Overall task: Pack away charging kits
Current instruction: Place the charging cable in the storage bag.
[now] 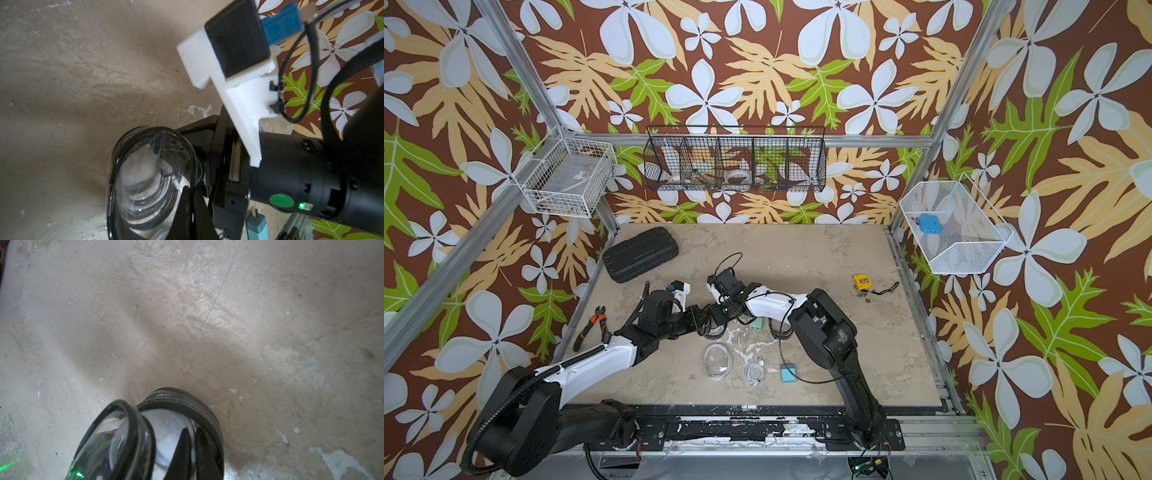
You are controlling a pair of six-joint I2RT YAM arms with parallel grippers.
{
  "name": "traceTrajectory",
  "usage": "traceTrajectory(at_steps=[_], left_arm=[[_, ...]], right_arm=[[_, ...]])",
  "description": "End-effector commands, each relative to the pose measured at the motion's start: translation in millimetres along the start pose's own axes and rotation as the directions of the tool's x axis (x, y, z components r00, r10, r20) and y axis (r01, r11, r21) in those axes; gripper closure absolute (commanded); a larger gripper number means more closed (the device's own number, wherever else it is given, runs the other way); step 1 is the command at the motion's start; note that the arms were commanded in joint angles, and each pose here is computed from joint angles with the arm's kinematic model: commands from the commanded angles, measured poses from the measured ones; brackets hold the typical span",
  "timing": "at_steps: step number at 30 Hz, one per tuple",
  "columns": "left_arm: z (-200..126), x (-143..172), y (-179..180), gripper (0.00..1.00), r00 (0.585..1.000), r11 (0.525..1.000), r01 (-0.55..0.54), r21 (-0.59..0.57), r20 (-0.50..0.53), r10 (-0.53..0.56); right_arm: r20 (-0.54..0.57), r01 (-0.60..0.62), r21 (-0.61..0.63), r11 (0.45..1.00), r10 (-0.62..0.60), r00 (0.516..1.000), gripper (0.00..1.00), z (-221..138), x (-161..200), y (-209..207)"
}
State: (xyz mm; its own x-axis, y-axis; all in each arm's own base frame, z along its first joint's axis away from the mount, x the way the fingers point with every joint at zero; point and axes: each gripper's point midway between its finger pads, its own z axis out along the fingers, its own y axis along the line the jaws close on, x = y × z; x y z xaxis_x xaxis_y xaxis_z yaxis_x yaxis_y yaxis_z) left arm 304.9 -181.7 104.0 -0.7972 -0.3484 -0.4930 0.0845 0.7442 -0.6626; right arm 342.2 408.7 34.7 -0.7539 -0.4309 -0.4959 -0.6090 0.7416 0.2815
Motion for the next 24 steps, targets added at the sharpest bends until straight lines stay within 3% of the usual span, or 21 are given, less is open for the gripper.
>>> traceTrajectory(at_steps=[1, 9, 14, 24], left_arm=[[0, -5, 1, 1.0, 1.0, 1.0, -0.017, -0.012, 0.013, 0.017], [0, -6, 14, 1.0, 1.0, 0.995, -0.027, -0.092, 0.004, 0.027], [-1, -10, 19, 1.0, 0.999, 0.989, -0.041, -0.139, 0.005, 0.042], [-6, -19, 16, 1.0, 0.998, 0.984, -0.053, -0.17, 0.012, 0.056]], right_arm=[[0.023, 0.006, -0.024, 1.0, -0.006, 1.0, 0.84, -8, -9, 8], [0.076, 0.024, -0.008, 1.0, -0.023, 0.997, 0.65, -40, -20, 11], [0.081, 0.014, 0.029, 0.999, -0.017, 0.997, 0.62, -50, -11, 1], [0.056, -0.107, 0.169, 0.98, 0.099, 0.993, 0.4, -79, 16, -61]])
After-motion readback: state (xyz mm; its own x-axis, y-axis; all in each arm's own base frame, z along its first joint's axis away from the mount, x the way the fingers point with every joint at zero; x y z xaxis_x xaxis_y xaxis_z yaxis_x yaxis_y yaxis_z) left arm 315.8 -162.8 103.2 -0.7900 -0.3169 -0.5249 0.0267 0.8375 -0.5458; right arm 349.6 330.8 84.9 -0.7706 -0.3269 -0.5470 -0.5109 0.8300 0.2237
